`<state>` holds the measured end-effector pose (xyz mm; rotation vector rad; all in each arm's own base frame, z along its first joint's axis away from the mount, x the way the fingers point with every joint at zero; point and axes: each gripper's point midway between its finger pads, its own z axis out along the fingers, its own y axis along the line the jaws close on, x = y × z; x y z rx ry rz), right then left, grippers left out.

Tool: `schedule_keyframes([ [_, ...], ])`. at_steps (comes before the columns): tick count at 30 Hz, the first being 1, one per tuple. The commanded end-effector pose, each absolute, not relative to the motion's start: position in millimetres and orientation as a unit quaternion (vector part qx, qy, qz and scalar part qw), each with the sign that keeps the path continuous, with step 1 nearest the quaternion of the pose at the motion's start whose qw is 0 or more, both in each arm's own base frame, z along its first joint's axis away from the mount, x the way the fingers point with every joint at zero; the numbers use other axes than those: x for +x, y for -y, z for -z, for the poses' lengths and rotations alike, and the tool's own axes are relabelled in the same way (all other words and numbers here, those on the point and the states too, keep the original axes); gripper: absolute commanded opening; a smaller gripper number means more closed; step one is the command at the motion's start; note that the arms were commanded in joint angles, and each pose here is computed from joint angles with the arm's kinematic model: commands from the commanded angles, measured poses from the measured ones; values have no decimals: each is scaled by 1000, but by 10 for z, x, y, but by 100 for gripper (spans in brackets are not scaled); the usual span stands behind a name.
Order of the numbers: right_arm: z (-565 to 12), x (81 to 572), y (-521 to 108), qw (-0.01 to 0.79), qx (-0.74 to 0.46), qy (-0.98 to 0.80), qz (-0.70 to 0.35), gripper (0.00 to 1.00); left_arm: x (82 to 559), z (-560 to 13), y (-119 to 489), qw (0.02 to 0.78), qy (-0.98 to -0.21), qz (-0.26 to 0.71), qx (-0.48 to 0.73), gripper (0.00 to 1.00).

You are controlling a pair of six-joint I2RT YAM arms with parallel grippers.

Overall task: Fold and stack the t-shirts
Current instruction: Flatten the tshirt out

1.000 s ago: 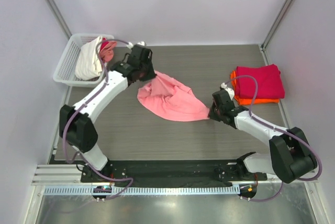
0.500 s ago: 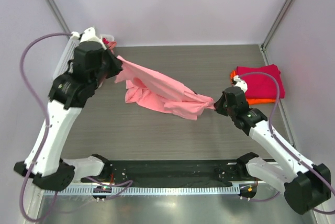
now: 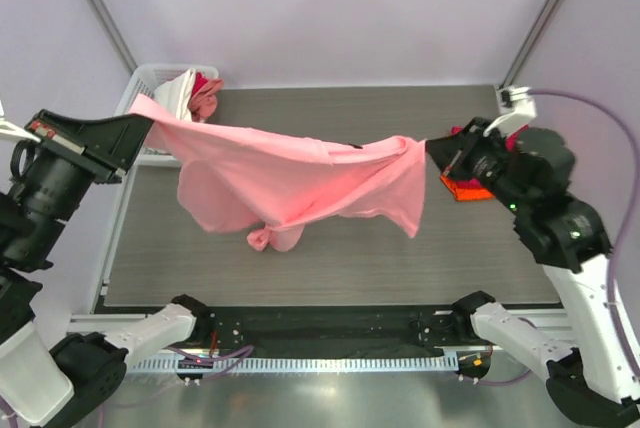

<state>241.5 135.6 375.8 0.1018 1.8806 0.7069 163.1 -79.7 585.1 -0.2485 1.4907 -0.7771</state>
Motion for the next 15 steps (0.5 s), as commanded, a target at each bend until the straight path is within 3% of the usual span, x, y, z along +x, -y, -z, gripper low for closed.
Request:
schedule_keyframes([
  [1, -4324, 2250, -1002, 593, 46, -768, -238, 1, 1537, -5952, 1186, 623, -646, 438, -59, 0],
  [3, -4699, 2172, -831, 628, 55, -746, -215, 1, 1495, -5992, 1407, 598, -633, 490, -29, 0],
  [9, -5212, 2534, -518, 670, 130, -719, -131, 1, 1695, -5693, 1834, 523, -631, 572, -24, 0],
  [15, -5328, 3086, -932, 653, 108, -730, -169, 1, 2037, -5292, 1846, 529, -679, 507, -50, 0],
])
